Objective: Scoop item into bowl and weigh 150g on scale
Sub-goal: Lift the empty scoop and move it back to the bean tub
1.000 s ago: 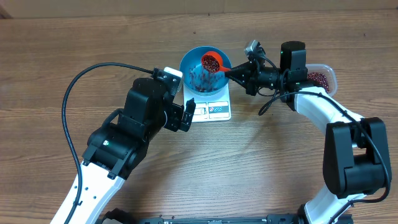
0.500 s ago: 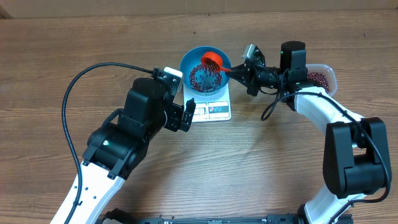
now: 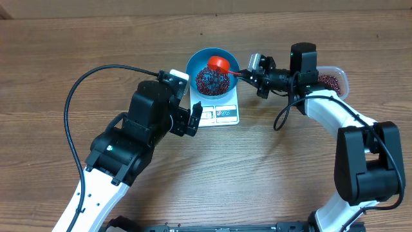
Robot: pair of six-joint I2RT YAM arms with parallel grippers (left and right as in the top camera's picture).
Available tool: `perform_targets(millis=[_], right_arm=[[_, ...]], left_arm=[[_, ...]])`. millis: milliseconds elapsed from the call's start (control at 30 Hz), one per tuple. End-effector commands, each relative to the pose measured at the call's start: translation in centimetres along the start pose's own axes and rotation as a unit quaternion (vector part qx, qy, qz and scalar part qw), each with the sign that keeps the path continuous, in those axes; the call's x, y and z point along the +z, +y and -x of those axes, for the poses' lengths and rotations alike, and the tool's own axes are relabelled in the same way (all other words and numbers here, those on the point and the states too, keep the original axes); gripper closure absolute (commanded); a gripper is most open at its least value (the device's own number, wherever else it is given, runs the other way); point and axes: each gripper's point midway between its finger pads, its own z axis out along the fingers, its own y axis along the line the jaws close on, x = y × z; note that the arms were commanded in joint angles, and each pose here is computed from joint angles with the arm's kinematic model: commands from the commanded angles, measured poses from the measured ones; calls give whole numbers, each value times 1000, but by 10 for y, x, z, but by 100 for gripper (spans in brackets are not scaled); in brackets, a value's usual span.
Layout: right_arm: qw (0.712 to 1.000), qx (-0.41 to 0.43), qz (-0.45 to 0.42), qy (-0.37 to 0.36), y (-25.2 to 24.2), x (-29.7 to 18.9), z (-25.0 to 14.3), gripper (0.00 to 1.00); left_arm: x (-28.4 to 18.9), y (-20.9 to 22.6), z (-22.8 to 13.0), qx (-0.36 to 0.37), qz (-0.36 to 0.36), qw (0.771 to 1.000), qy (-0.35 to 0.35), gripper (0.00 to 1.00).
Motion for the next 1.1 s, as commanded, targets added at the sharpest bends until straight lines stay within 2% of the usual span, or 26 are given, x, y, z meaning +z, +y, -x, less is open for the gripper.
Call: perform_targets(millis=[0, 333, 367, 500, 733, 833, 933, 1067], right_arm=[[998, -54, -20, 18, -8, 1, -5, 96], [997, -65, -35, 13, -16, 1, 0, 96], [999, -20, -48, 1, -23, -2, 9, 96], [996, 52, -72, -25, -36, -17, 34, 96], [984, 119, -116, -68, -51, -65, 94, 96], [968, 181, -155, -84, -67, -101, 107, 96], [949, 232, -197, -80, -82, -139, 96, 96], [897, 314, -309, -18, -107, -205, 31, 96]], left_arm=[[-4, 0, 3, -6, -3, 1000, -8, 0], [-4, 0, 3, -6, -3, 1000, -8, 1], [-4, 0, 3, -6, -3, 1000, -8, 1], [-4, 0, 3, -6, -3, 1000, -8, 0], [-4, 0, 3, -6, -3, 1000, -8, 0], [-4, 0, 3, -6, -3, 1000, -8, 0], [-4, 0, 3, -6, -3, 1000, -8, 1], [-4, 0, 3, -6, -3, 1000, -8, 0]])
